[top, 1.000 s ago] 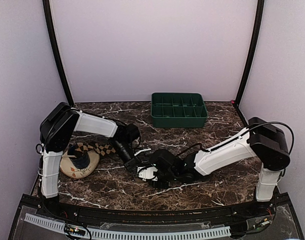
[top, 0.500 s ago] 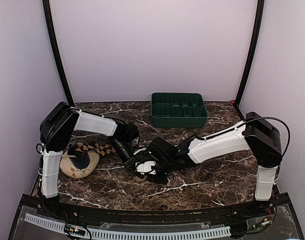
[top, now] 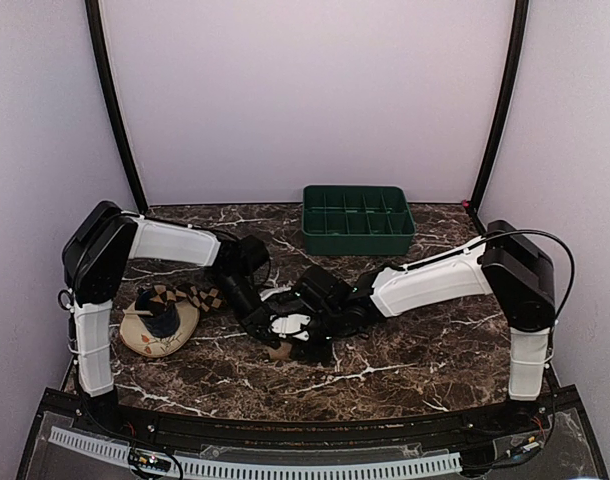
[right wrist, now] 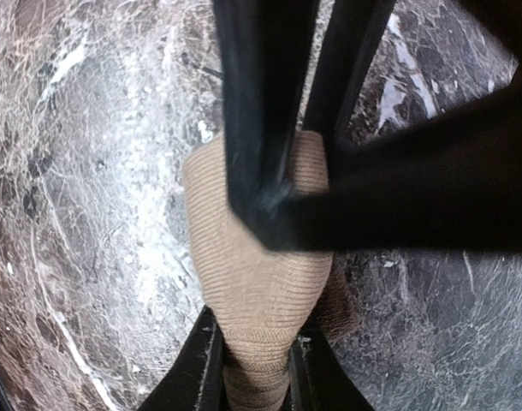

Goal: Roll the socks
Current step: Pick up the sock from the center of the board.

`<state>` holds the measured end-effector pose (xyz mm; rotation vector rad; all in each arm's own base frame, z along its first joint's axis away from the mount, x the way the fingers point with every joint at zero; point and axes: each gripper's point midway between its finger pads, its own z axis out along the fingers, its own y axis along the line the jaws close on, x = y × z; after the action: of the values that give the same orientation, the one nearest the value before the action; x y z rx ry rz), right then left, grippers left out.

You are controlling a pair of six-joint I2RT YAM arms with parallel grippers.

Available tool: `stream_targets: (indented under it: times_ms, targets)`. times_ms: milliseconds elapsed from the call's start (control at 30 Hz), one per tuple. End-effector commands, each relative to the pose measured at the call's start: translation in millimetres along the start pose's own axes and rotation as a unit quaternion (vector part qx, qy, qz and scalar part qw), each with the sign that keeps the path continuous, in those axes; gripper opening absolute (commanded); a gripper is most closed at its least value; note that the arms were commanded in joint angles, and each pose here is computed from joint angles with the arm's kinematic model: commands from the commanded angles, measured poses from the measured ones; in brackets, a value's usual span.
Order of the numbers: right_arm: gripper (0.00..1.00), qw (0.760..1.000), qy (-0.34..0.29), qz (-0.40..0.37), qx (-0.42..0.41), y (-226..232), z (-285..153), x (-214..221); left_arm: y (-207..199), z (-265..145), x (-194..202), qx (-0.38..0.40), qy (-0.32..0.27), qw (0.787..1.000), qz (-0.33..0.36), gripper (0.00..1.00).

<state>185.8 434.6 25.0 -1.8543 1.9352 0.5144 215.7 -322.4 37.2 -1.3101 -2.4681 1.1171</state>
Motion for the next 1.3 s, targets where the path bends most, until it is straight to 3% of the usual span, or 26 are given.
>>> stream_targets:
  times_ms: [0, 400, 767, 1033, 1267]
  targets:
    - [0.00, 0.995, 0.076, 0.051, -0.037, 17.0, 15.8, 48.3, 7.4, -31.5, -2.1, -0.059, -0.033, 0.998, -0.003, 0.28]
    - [0.00, 0.994, 0.045, 0.093, -0.032, 20.2, 5.2, 42.1, 22.0, -70.6, -7.8, -0.137, -0.090, 0.986, -0.016, 0.29]
    - [0.00, 0.989, -0.022, 0.148, -0.003, 3.2, -24.1, -2.9, 38.1, -109.1, -29.7, -0.236, -0.157, 0.959, -0.020, 0.31]
    - [0.00, 0.973, -0.076, 0.218, 0.026, -26.5, -55.6, -35.1, 45.0, -146.7, -42.3, -0.306, -0.219, 0.926, -0.032, 0.34]
    - [0.00, 0.949, -0.145, 0.264, 0.098, -76.4, -108.8, -72.9, 39.0, -160.3, -50.1, -0.314, -0.248, 0.916, -0.031, 0.35]
